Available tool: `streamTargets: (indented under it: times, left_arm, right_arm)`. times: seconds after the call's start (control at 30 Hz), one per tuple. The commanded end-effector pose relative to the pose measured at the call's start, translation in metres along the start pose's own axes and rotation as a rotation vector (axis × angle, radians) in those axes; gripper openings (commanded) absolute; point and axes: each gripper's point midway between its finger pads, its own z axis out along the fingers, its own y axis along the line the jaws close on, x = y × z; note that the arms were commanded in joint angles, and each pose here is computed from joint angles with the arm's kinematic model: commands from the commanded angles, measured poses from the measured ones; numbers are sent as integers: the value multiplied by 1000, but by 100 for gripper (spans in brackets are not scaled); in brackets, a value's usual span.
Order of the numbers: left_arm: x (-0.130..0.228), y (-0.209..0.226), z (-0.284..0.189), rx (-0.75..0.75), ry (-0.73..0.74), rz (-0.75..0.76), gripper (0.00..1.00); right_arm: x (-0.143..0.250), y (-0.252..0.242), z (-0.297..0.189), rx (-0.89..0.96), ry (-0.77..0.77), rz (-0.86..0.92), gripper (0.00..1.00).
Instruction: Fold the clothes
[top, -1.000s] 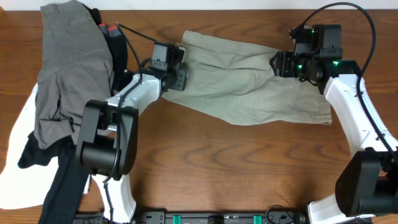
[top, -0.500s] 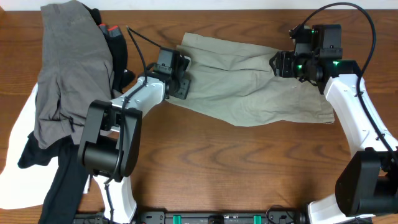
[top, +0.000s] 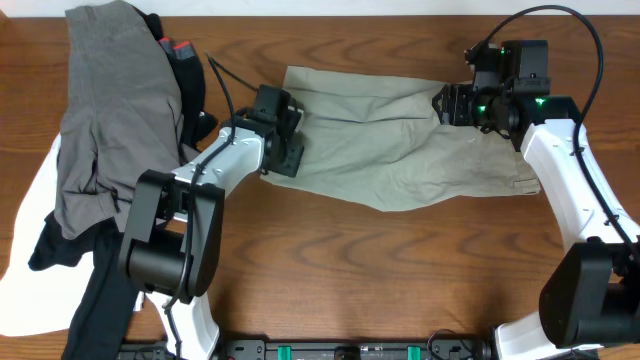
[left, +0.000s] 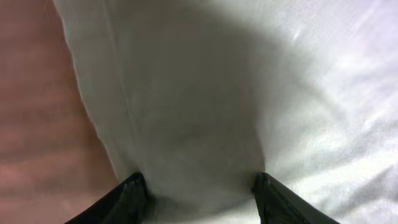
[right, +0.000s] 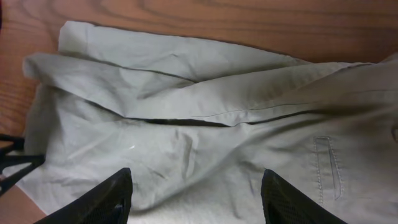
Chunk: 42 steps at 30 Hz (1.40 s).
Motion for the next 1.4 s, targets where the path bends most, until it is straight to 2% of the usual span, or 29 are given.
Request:
streamTargets:
  times: [0.0,0.17,0.5,0.63,0.8,0.83,0.9,1.07,1.13,1.23,1.37]
  left_arm:
    - [52,-2,23,6,176,-144,58]
    - [66,-3,19,-8,237,-250,58]
    - [97,-6,9,-23,367,-273,58]
    - [69,4,-5,-70,267,-263,58]
    - [-4,5,-50,-58,-2,-256,59]
    - [-19,5,-58,-50,-68,-262,65]
    - [-53,4,-70,-30,-213,-270,71]
    - [-103,23,-71,-76,-436,-423,74]
    - [-113,30,-62,-99,-479,-466,75]
    - [-114,32,-39,-102,-469,-480,75]
    - [-103,34,-16,-131,-406,-407,76]
  right_arm:
    - [-2,3,-1,-1,-5,-13,65]
    - [0,2,-1,0,4,-10,65]
    - [0,1,0,5,1,-10,67]
    - [-2,1,0,4,-3,-11,68]
    - [-2,1,0,4,-6,-11,67]
    - [-3,1,0,4,-8,-12,65]
    - [-4,2,0,3,-11,-1,64]
    - [-4,2,0,2,-13,31,63]
    - [-4,2,0,3,-11,31,64]
    - [-2,2,0,3,-3,34,64]
    - [0,1,0,4,4,36,64]
